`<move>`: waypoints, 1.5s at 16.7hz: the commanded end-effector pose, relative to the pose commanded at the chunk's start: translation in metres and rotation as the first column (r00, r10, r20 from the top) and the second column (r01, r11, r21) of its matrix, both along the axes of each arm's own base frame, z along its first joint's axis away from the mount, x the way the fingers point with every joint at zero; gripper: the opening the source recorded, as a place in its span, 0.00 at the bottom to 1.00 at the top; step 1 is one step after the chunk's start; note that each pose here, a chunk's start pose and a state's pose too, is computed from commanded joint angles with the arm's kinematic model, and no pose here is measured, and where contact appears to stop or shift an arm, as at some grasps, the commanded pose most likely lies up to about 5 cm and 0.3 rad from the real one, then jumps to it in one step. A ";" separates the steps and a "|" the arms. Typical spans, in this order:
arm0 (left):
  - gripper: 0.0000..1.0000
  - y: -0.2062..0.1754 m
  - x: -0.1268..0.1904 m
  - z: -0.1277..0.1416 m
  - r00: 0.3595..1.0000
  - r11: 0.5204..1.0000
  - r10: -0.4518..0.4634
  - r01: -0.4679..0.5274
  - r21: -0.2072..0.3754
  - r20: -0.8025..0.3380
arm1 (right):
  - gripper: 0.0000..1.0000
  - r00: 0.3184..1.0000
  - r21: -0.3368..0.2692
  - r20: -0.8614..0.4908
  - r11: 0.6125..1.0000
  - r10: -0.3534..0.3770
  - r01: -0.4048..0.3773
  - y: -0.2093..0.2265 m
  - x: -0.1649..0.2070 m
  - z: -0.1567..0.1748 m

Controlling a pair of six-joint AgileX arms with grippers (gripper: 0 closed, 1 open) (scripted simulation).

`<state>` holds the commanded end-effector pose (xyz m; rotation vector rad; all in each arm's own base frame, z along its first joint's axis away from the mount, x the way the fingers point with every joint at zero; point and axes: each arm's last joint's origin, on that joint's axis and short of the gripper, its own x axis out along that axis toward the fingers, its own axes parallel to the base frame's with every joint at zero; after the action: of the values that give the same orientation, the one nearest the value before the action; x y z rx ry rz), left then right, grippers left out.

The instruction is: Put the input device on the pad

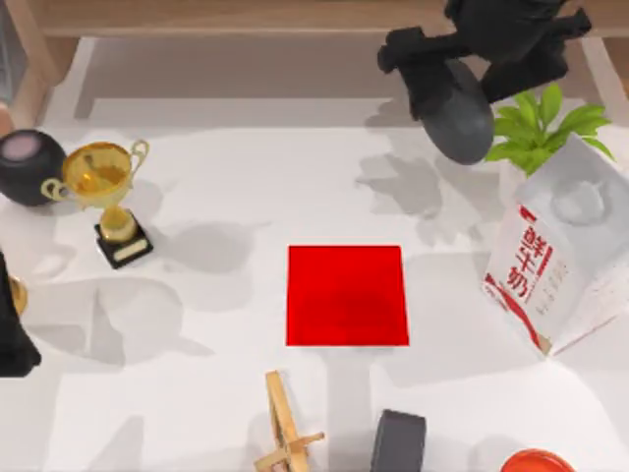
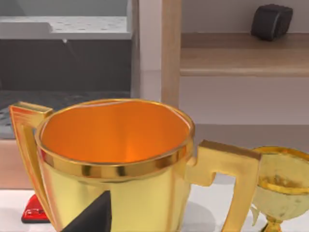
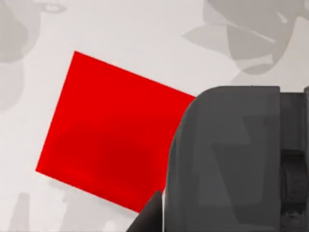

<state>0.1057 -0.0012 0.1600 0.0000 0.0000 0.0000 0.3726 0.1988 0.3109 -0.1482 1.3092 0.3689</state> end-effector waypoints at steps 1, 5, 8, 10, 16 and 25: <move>1.00 0.000 0.000 0.000 1.000 1.000 0.000 0.000 0.000 0.000 | 0.00 0.998 -0.006 -0.035 0.999 -0.054 0.053 0.015 0.002 -0.013; 1.00 0.000 0.000 0.000 1.000 1.000 0.000 0.000 0.000 0.000 | 0.00 0.961 -0.080 -0.150 0.972 -0.232 0.222 0.065 0.002 -0.071; 1.00 0.000 0.000 0.000 1.000 1.000 0.000 0.000 0.000 0.000 | 0.00 0.928 -0.146 -0.195 0.945 -0.319 0.294 0.090 -0.003 -0.107; 1.00 0.000 0.000 0.000 1.000 1.000 0.000 0.000 0.000 0.000 | 0.00 0.915 -0.174 -0.209 0.933 -0.346 0.314 0.099 -0.006 -0.122; 1.00 0.000 0.000 0.000 1.000 1.000 0.000 0.000 0.000 0.000 | 0.00 0.909 -0.181 -0.214 0.929 -0.357 0.322 0.100 -0.005 -0.126; 1.00 0.000 0.000 0.000 1.000 1.000 0.000 0.000 0.000 0.000 | 0.00 0.910 -0.185 -0.214 0.929 -0.356 0.320 0.101 -0.006 -0.148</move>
<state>0.1057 -0.0012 0.1600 0.0000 0.0000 0.0000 0.3666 0.2997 0.1626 0.0058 1.5754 -0.0092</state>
